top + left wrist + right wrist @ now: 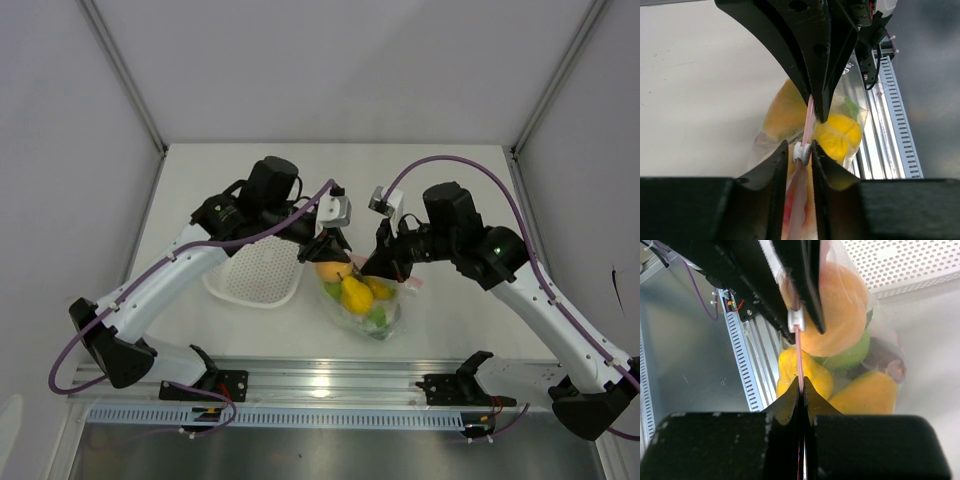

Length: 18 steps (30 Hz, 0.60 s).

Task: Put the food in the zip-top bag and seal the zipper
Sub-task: Zip the zipper food storage bag at the center of the board.

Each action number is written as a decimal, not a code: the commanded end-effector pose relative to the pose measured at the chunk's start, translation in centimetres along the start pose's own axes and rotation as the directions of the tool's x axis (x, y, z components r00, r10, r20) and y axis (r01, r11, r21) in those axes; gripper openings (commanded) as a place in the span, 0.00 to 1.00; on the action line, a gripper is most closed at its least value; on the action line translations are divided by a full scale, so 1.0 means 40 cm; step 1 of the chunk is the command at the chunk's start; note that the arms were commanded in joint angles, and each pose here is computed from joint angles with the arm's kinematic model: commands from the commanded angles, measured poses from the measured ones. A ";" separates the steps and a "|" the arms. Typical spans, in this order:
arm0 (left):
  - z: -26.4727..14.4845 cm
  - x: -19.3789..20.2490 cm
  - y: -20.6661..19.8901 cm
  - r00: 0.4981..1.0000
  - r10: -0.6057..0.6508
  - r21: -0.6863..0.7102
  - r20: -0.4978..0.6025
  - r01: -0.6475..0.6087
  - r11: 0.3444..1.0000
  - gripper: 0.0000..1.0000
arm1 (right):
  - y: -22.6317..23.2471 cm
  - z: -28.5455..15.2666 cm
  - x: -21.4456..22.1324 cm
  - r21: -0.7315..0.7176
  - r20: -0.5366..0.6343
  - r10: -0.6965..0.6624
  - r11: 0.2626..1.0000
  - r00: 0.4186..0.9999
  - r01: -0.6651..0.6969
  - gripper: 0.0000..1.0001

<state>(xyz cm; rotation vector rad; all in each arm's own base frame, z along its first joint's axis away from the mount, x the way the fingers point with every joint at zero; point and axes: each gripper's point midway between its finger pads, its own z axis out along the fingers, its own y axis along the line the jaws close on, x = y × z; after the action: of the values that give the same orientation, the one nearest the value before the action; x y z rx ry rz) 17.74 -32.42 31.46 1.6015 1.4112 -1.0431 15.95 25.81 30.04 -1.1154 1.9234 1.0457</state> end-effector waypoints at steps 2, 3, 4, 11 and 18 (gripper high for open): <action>-0.014 -0.031 -0.002 0.999 0.008 0.024 0.047 -0.009 1.000 0.14 | 0.022 -0.031 -0.067 0.000 0.099 -0.078 0.997 0.992 0.079 0.00; -0.016 -0.031 -0.002 0.999 0.004 0.025 0.050 -0.005 1.000 0.09 | 0.017 -0.031 -0.066 0.012 0.100 -0.076 0.997 0.992 0.075 0.00; -0.017 -0.033 -0.003 0.998 -0.016 0.026 0.053 0.015 1.000 0.02 | 0.012 -0.031 -0.066 0.024 0.102 -0.074 0.997 0.992 0.071 0.00; -0.065 -0.031 0.043 0.971 -0.228 -0.143 0.067 0.235 0.961 0.01 | -0.156 -0.095 -0.046 0.426 0.206 -0.023 0.902 0.978 -0.068 0.00; -0.087 0.020 0.007 0.958 -0.280 -0.191 0.057 0.286 0.939 0.01 | -0.228 -0.111 0.005 0.512 0.262 0.059 0.837 0.963 -0.190 0.00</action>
<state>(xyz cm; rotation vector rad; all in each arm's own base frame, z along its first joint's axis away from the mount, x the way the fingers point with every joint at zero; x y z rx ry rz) 19.19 -31.31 31.03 1.3370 1.6696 -1.0759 20.53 21.77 29.01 -0.7234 1.9364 0.7617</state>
